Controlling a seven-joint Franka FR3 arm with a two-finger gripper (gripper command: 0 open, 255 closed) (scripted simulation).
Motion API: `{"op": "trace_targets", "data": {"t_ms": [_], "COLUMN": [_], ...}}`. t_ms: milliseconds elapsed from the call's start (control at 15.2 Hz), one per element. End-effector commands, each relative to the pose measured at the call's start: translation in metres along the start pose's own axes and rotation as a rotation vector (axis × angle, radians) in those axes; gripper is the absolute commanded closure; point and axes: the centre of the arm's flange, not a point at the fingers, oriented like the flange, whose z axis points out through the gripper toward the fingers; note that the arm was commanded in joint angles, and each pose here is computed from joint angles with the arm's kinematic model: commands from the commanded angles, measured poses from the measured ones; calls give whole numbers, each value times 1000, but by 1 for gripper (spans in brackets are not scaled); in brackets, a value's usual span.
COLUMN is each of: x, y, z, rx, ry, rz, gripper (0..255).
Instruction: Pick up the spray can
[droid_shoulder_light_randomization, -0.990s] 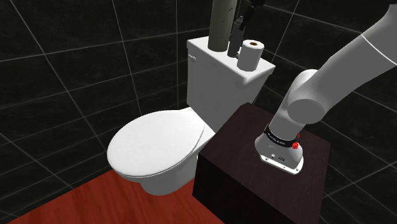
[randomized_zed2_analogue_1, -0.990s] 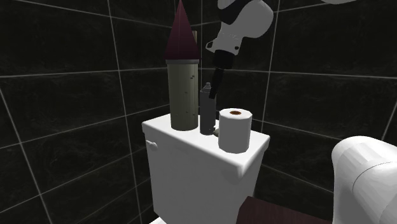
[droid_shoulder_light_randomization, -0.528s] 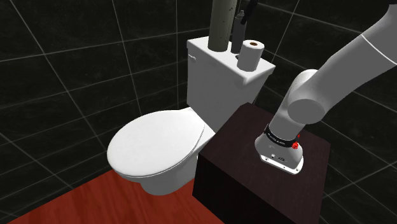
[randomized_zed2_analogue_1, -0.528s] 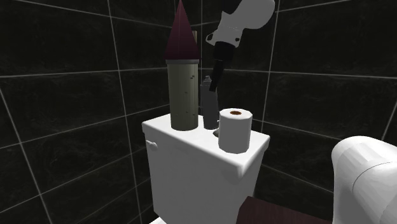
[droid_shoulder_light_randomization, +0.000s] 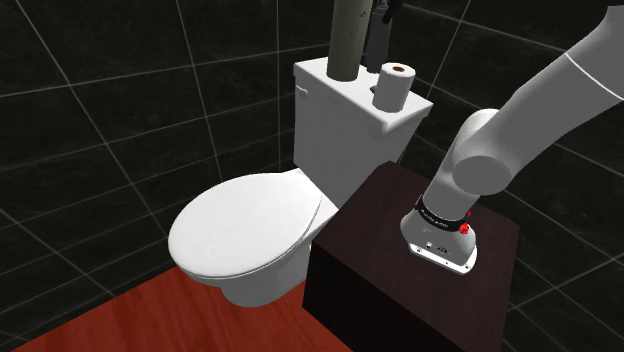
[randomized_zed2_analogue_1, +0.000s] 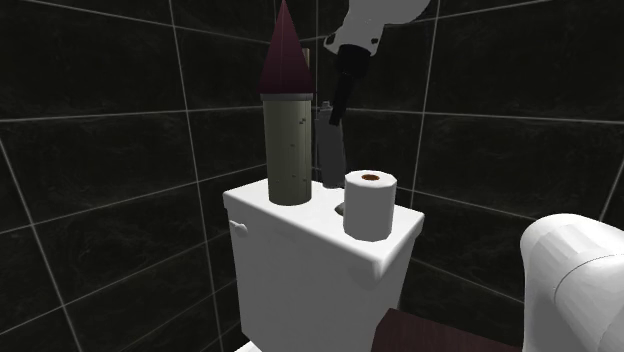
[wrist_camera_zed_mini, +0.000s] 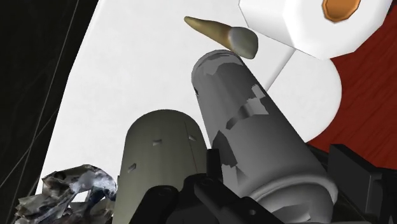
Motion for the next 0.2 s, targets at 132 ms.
{"op": "trace_targets", "data": {"t_ms": [132], "x": [3], "y": [-4], "z": [-11], "rx": [0], "ry": [0], "rz": [0], "gripper": [255]}}
